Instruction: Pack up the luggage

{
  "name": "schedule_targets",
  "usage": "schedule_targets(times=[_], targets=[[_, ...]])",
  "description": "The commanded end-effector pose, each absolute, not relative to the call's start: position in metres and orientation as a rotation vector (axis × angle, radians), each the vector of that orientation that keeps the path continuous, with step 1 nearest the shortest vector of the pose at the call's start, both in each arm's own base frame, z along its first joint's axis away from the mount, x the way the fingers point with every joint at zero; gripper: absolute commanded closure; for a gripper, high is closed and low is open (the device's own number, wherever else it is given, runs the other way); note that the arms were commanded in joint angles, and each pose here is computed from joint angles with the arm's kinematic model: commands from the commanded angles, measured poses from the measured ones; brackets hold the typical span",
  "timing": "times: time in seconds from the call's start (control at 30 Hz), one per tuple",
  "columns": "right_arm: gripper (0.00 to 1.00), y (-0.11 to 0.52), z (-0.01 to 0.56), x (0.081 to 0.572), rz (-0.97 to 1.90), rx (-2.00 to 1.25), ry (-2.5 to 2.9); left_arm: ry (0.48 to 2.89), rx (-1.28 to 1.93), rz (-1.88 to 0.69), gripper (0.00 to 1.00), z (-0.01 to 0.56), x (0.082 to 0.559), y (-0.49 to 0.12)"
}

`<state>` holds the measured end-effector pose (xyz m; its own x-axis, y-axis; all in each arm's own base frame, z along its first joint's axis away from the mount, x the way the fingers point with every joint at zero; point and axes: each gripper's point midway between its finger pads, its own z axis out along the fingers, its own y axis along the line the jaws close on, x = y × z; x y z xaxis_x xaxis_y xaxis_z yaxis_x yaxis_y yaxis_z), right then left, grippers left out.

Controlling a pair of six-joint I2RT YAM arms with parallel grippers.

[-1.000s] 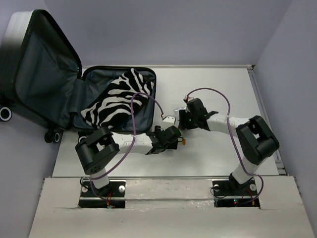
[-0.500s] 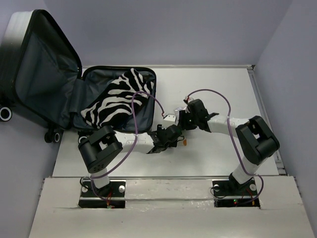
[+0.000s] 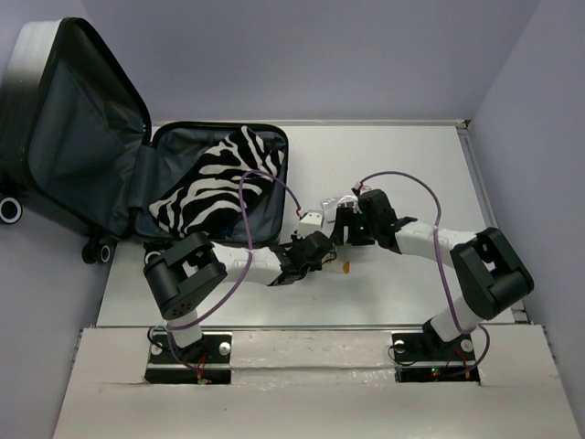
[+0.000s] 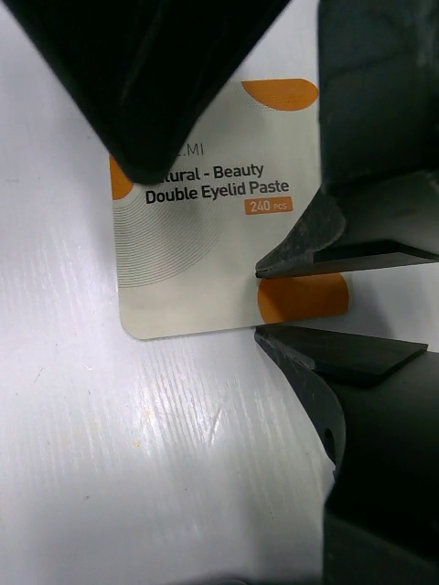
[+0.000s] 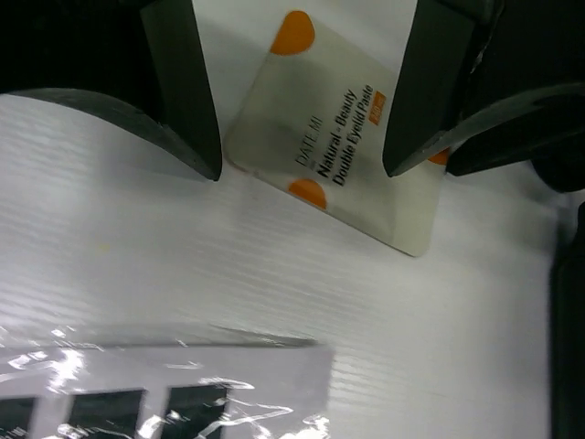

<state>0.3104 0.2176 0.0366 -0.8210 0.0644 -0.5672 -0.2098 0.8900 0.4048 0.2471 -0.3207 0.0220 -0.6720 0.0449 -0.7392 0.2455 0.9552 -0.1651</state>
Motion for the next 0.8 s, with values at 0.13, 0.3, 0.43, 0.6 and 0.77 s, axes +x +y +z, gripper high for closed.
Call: schedule_targets(times=[0.13, 0.3, 0.43, 0.6, 0.77], targets=[[0.21, 0.166, 0.032, 0.293, 0.366, 0.036, 2.49, 2.301, 0.203, -0.326, 0.6, 0.019, 0.241, -0.312], [0.27, 0.183, 0.019, 0.267, 0.542, 0.029, 2.558, 2.307, 0.199, -0.342, 0.63, 0.014, 0.24, -0.313], [0.29, 0.21, 0.017, 0.257, 0.767, 0.032, 2.553, 2.303, 0.197, -0.358, 0.65, 0.015, 0.24, -0.316], [0.33, 0.225, 0.019, 0.254, 0.909, 0.048, 2.525, 2.298, 0.196, -0.368, 0.74, 0.016, 0.241, -0.318], [0.4, 0.237, 0.021, 0.255, 1.022, 0.078, 2.477, 2.28, 0.182, -0.379, 0.94, 0.018, 0.241, -0.317]])
